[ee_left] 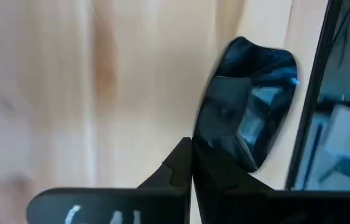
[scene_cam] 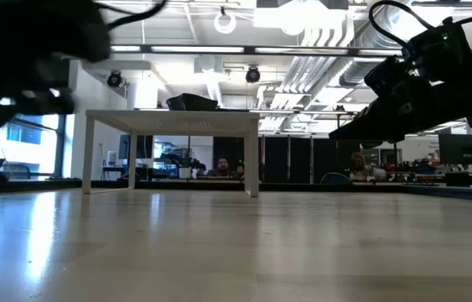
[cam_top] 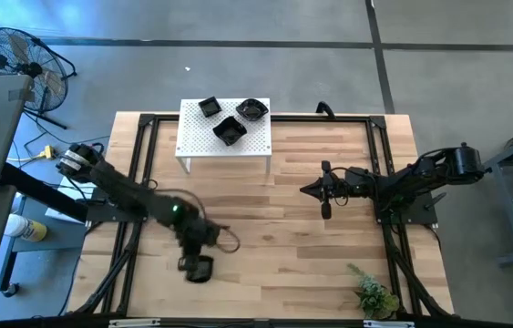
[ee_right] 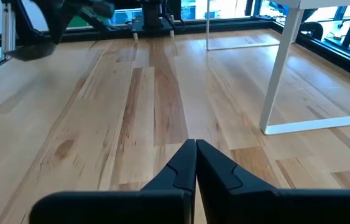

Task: Pick & Place Mini shaped plates
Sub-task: Stack the black leaf-shaped plate on top of the black leaf-shaped plates on the shelf

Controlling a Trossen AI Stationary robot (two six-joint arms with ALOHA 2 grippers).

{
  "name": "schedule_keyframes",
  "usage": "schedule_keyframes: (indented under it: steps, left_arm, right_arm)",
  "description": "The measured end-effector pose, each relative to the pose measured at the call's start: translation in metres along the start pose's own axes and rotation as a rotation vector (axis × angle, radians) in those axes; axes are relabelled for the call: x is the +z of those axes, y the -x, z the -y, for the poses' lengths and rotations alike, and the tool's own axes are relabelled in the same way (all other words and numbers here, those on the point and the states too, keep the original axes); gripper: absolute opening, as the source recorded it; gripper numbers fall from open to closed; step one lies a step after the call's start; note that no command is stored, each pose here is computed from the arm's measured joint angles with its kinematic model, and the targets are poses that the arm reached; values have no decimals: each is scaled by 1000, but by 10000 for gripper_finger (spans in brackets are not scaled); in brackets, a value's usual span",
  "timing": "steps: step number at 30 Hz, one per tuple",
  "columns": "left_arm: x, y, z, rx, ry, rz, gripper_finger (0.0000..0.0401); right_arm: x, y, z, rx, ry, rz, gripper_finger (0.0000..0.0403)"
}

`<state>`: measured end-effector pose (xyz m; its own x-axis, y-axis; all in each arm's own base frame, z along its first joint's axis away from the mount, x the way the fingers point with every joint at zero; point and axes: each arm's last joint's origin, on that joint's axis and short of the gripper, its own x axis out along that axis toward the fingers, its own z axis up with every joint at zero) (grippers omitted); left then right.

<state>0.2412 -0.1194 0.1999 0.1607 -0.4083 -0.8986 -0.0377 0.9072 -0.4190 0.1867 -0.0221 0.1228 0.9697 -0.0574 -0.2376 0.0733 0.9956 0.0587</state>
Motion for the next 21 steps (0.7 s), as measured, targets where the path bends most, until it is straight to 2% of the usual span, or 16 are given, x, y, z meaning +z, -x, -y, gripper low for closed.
schedule_keyframes:
  steps: [2,5,8,11,16,21]
  left_arm:
    - [16,12,-12,18,-9,74,1]
    - [41,28,-32,77,36,252,1]
    - [61,37,-52,93,193,432,1]
    - [71,40,-66,78,384,577,0]
    - [70,27,-67,-29,612,711,0]
    - [56,8,-63,-34,873,796,0]
  right_arm:
    - [0,0,0,0,0,0,5]
    - [0,0,0,0,0,0,2]
    - [0,0,0,0,0,0,3]
    - [0,0,0,0,0,1,6]
    - [0,0,0,0,-1,-2,3]
    - [0,0,0,0,-1,-3,3]
